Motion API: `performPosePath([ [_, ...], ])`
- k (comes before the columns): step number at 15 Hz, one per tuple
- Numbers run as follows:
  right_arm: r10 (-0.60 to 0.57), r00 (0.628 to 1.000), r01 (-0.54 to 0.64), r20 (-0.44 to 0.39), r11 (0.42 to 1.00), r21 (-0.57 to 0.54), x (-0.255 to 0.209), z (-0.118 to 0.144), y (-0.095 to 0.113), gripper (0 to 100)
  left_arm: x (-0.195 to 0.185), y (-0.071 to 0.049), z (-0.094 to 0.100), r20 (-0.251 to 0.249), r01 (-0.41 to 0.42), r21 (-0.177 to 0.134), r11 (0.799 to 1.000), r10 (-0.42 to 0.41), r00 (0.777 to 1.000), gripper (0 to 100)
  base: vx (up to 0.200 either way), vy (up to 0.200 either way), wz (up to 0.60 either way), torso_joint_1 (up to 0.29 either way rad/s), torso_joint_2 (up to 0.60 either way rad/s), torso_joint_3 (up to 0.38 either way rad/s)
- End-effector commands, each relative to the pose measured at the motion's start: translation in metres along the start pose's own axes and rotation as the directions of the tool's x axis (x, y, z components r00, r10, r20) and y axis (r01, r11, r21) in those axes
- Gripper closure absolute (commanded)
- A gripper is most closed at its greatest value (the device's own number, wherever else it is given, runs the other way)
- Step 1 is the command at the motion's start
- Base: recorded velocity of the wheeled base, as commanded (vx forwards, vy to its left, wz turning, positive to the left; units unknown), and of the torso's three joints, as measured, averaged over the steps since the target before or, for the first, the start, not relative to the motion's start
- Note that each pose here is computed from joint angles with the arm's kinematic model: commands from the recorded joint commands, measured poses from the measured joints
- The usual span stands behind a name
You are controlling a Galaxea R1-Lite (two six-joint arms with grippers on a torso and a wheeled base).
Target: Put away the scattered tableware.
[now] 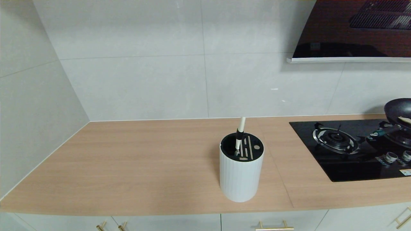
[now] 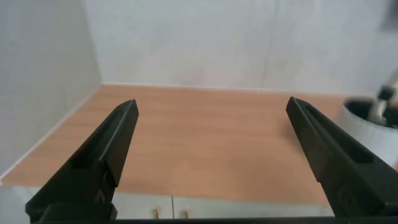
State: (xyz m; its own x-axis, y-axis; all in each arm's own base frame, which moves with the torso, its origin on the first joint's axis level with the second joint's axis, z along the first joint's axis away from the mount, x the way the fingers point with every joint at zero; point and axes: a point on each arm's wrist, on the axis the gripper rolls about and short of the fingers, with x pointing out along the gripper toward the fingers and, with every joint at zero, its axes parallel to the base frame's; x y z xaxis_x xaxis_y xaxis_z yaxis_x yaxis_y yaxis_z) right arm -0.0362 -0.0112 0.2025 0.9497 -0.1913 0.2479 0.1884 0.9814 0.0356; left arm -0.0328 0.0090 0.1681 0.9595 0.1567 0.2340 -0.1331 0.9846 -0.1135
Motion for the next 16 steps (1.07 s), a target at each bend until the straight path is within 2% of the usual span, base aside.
performPosePath([
  [1, -0.108, 0.987, 0.111, 0.116, 0.994, -0.014, -0.037, -0.015, -0.003, 0, -0.012, 0.001, -0.009, 0.056, -0.043, -0.021, 0.999, 0.045, 0.997, 0, 0.0, 0.0, 0.0, 0.0, 0.0, 0.0],
  [3, -0.136, 0.987, 0.139, 0.087, 0.99, -0.025, -0.038, -0.03, -0.003, 0, -0.023, 0.001, -0.017, 0.09, -0.061, -0.016, 0.998, 0.062, 0.994, 0, 0.0, 0.0, 0.0, 0.0, 0.0, 0.0],
  [4, -0.152, 0.985, 0.155, 0.085, 0.988, -0.026, -0.037, -0.032, -0.003, 0, -0.022, 0.001, -0.02, 0.079, -0.066, -0.013, 0.998, 0.067, 0.995, 0, 0.0, 0.0, 0.0, 0.0, 0.0, 0.0],
  [6, -0.155, 0.988, 0.154, -0.011, 0.986, -0.061, -0.027, -0.065, -0.001, 0, -0.016, 0.002, -0.044, -0.005, -0.053, 0.013, 0.998, 0.053, 0.999, 0, 0.0, 0.0, 0.0, 0.0, 0.0, 0.0],
  [8, -0.095, 0.991, 0.086, -0.096, 0.992, -0.094, -0.021, -0.094, 0.002, 0, -0.013, 0.001, -0.065, -0.081, 0.031, 0.055, 0.998, -0.026, 0.996, 0, 0.0, 0.0, 0.0, 0.0, 0.0, 0.0],
  [10, -0.041, 0.985, 0.023, -0.166, 0.994, -0.109, -0.019, -0.118, 0.004, 0, -0.012, 0.001, -0.086, -0.18, 0.076, 0.092, 0.993, -0.058, 0.982, 0, 0.0, 0.0, 0.0, 0.0, 0.0, 0.0],
  [11, -0.039, 0.981, 0.018, -0.193, 0.994, -0.11, -0.019, -0.12, 0.004, 0, -0.013, 0.002, -0.091, -0.225, 0.077, 0.098, 0.992, -0.053, 0.973, 0, 0.0, 0.0, 0.0, 0.0, 0.0, 0.0],
  [15, -0.016, 0.981, -0.005, -0.192, 0.994, -0.108, -0.019, -0.12, 0.005, 0, -0.013, 0.002, -0.092, -0.234, 0.088, 0.104, 0.991, -0.061, 0.97, 0, 0.0, 0.0, 0.0, 0.0, 0.0, 0.0],
  [16, -0.01, 0.981, -0.011, -0.194, 0.994, -0.106, -0.019, -0.12, 0.005, 0, -0.013, 0.002, -0.092, -0.236, 0.085, 0.086, 0.993, -0.063, 0.97, 0, 0.0, 0.0, 0.0, 0.0, 0.0, 0.0],
])
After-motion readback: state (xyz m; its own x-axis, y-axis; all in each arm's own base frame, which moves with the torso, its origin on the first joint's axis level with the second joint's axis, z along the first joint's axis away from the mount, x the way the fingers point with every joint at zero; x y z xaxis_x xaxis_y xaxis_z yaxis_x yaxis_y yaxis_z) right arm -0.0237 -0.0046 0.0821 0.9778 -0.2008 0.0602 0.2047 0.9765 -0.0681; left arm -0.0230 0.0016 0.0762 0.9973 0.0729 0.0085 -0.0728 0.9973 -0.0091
